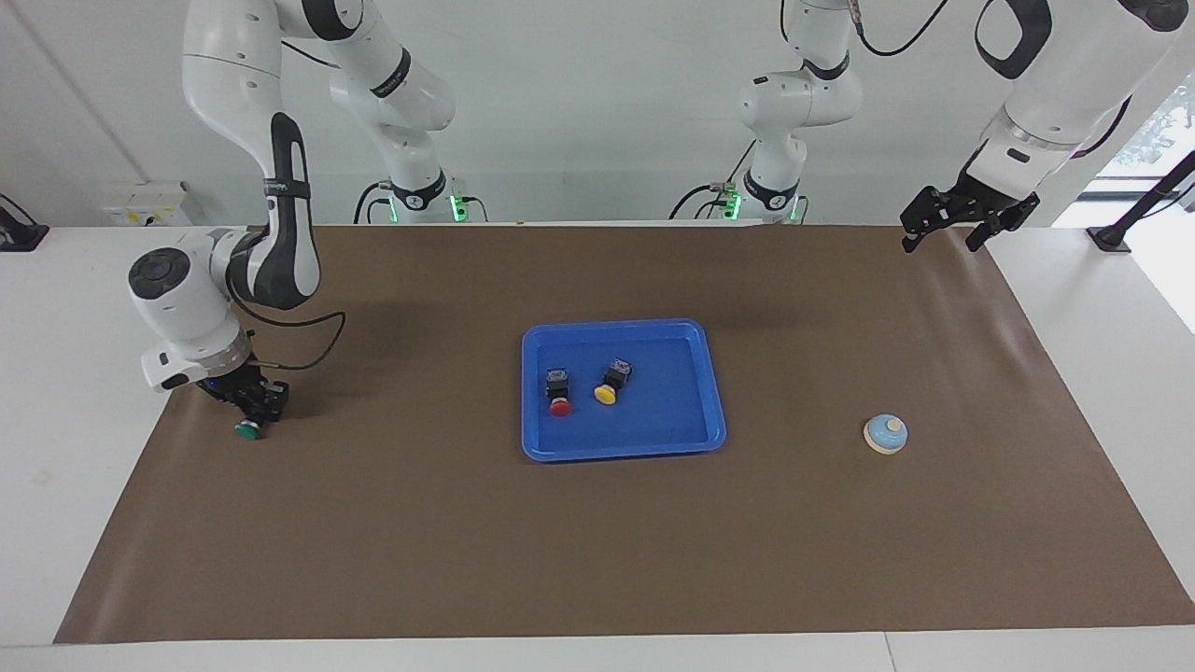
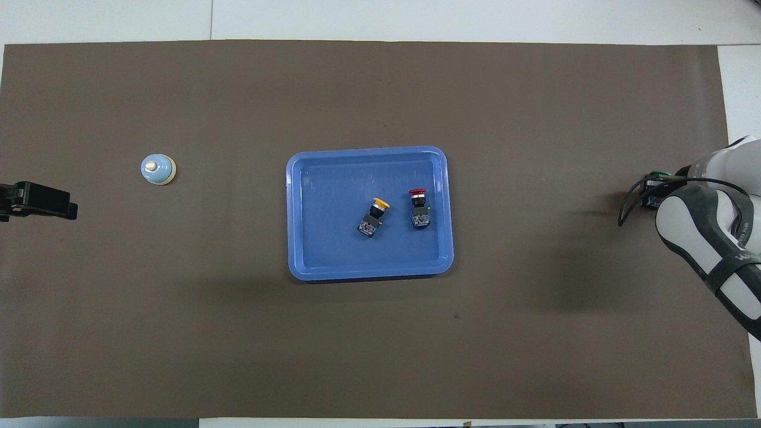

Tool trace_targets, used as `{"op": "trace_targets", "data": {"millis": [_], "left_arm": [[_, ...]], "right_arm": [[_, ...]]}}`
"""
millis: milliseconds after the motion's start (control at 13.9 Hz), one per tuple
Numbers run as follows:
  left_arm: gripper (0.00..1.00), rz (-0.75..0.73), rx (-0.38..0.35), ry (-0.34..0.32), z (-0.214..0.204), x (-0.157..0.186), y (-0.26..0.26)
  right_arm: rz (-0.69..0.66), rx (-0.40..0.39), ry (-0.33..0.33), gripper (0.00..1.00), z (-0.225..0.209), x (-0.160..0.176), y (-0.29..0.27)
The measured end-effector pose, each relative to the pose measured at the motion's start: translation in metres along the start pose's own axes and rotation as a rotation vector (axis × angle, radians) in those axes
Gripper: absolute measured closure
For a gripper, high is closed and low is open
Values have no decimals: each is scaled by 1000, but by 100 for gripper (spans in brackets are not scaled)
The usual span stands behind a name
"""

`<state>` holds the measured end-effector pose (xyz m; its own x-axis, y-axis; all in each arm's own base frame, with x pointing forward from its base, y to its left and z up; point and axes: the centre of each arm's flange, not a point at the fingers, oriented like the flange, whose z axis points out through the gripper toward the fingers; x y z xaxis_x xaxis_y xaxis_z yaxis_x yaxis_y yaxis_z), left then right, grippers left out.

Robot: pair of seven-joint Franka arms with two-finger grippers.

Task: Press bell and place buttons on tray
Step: 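Carry the green button with the right gripper and lower it into the tray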

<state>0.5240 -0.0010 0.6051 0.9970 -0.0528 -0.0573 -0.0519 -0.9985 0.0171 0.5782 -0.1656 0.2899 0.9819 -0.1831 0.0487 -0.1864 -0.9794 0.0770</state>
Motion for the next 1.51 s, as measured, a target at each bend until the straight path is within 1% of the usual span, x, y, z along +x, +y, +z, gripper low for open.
{"op": "trace_targets", "data": {"millis": [216,360,432,576,792,936,1080,1296,1512], "left_arm": [[0,0,0,0,0,0,0],[0,0,0,0,0,0,0],[0,0,0,0,0,0,0],[0,0,0,0,0,0,0],[0,0,0,0,0,0,0],[0,0,0,0,0,0,0],[0,0,0,0,0,0,0],[0,0,0,0,0,0,0],[0,0,0,0,0,0,0]], "right_arm": [[-22,3,-10,56,-2,0,-8],[-60,3,-32,56,-13,4,-30],[-86,1,-45,56,-25,9,-49],[-97,-6,-67,56,-54,18,-94],[-56,-23,-87,56,-106,19,-187],[-16,-14,-93,56,-139,8,-260],[-21,3,-98,56,-160,-9,-325],[7,14,-86,56,-174,-44,-406],[40,29,-83,56,-180,-89,-483]]}}
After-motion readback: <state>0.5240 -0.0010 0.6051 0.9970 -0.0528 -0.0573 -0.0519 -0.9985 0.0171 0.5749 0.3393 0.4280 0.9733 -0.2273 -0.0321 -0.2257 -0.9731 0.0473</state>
